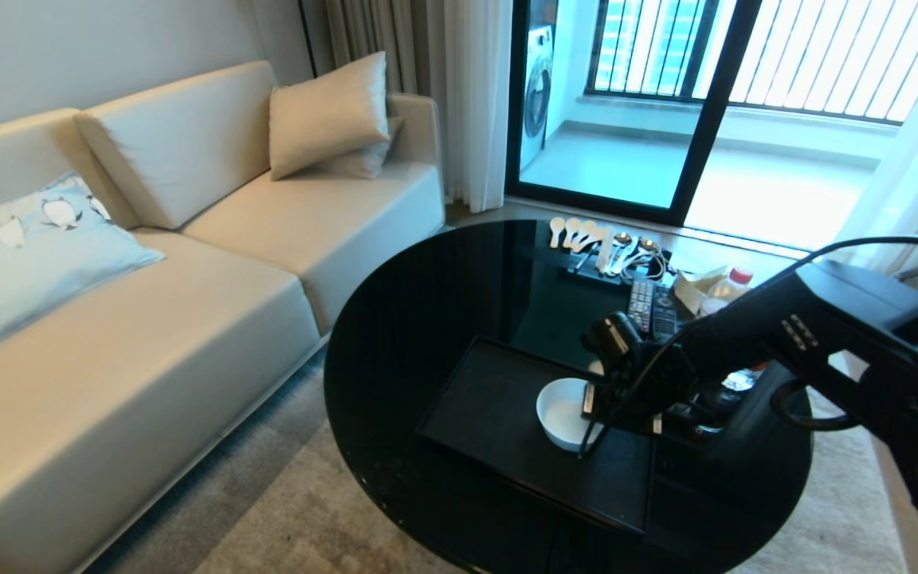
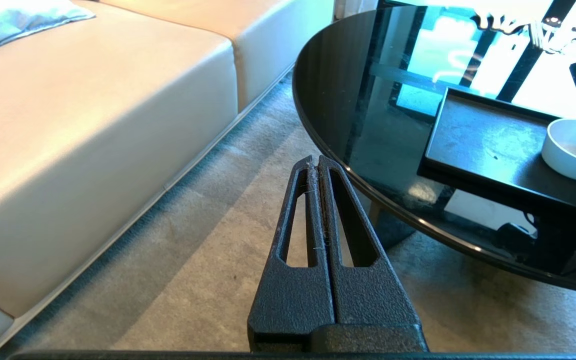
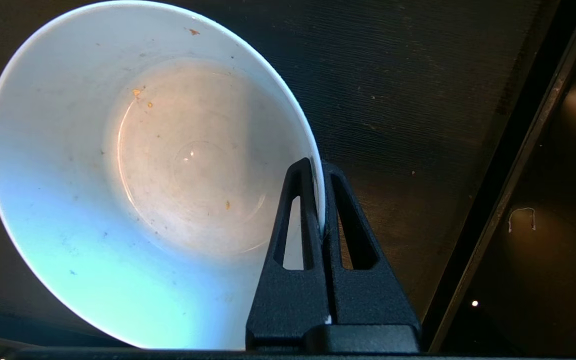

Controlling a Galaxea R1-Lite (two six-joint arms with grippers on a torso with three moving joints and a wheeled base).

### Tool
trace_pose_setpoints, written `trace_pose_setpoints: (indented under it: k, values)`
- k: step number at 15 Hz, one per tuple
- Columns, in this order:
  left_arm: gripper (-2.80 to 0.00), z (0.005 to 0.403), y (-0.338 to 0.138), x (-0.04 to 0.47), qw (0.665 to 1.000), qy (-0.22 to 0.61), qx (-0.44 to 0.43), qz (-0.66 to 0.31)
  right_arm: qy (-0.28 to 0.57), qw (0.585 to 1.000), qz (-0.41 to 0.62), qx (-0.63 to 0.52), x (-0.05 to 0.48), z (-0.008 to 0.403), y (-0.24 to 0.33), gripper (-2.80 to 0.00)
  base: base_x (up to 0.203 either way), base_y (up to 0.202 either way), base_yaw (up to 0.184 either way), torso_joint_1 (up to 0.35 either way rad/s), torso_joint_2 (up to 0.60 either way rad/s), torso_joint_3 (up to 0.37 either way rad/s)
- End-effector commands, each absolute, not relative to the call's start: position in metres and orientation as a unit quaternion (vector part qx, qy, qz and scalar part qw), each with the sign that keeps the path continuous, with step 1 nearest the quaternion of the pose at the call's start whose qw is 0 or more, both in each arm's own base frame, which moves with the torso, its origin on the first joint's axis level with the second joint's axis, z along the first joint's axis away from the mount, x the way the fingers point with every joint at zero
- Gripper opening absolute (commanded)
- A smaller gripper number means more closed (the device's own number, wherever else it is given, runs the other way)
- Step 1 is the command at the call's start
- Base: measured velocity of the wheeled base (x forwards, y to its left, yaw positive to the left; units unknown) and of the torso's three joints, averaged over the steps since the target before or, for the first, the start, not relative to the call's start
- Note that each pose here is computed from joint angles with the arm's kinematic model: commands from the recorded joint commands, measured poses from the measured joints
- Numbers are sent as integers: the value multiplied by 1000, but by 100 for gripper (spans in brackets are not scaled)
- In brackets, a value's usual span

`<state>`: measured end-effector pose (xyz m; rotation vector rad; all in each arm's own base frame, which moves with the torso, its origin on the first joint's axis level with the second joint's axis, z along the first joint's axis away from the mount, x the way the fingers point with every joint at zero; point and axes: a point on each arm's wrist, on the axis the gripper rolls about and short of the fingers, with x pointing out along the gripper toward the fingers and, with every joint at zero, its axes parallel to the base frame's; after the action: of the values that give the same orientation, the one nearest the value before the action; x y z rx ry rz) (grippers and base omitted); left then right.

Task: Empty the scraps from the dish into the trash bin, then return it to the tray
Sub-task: Put the bowl back to the table

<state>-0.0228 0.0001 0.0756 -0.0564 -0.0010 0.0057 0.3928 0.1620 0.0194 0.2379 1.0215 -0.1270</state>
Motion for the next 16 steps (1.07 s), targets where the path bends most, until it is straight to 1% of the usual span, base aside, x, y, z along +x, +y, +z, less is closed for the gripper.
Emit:
trace_pose_setpoints:
  k: [1,6,8,11,16]
  values:
    - [-280,76,0,-23,1000,-1,-28,3,489,863,-62,113,393,18,162,0,0,0,0,0,0,0]
    - [-280,76,0,-23,1000,0,-28,3,491,862,-65,108,393,14,163,0,0,0,0,0,0,0]
    - [-280,76,0,-23,1000,-1,-28,3,488,864,-63,108,390,19,162,0,0,0,0,0,0,0]
    - [-280,76,0,-23,1000,-1,-28,3,465,876,-53,114,385,45,163,0,0,0,0,0,0,0]
    - [-280,76,0,-23,1000,-1,-28,3,403,906,-21,126,370,111,164,0,0,0,0,0,0,0]
